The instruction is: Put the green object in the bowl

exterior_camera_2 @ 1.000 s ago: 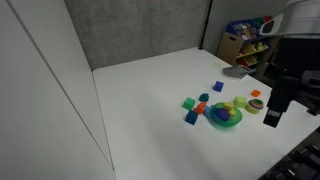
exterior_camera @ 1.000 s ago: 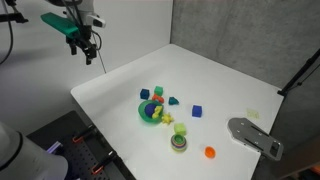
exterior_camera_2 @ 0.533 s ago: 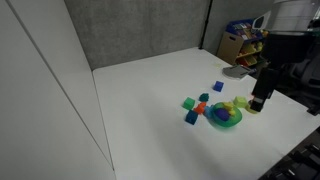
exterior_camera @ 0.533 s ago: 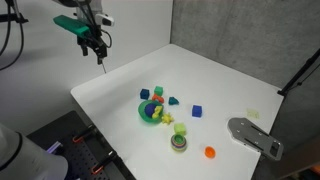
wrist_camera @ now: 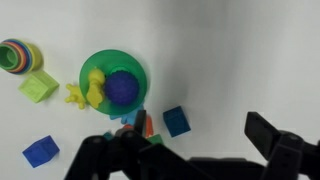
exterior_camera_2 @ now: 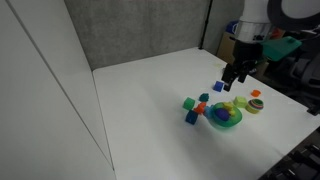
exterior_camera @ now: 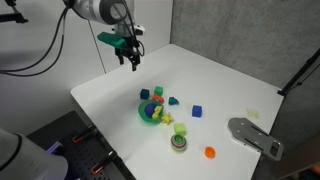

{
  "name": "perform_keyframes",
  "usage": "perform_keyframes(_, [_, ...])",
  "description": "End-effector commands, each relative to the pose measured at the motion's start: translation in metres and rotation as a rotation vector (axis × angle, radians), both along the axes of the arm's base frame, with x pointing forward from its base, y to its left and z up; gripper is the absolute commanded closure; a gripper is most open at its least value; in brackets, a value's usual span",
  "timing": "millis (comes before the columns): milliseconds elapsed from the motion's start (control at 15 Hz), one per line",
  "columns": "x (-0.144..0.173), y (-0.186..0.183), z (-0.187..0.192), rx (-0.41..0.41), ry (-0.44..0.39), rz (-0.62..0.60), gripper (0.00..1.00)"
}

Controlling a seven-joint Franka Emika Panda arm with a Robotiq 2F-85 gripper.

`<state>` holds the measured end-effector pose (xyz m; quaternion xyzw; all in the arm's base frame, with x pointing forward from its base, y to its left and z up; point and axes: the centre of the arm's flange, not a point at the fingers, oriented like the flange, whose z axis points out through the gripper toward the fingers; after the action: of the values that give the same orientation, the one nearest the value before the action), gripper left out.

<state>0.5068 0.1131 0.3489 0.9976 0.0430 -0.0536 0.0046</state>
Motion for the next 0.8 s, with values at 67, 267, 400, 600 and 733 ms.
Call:
perform_keyframes(67, [0.061, -0.035, -0.033, -0.065, -0.044, -0.132, 0.00])
perform_keyframes(267, [0.080, -0.064, -0.059, -0.086, -0.080, -0.250, 0.00])
perform_keyframes(400, [0.090, -0.083, -0.072, -0.087, -0.102, -0.346, 0.00])
perform_keyframes(600, [0.097, -0.103, -0.088, -0.089, -0.121, -0.495, 0.00])
perform_keyframes(733, [0.098, -0.110, -0.090, -0.095, -0.144, -0.582, 0.00])
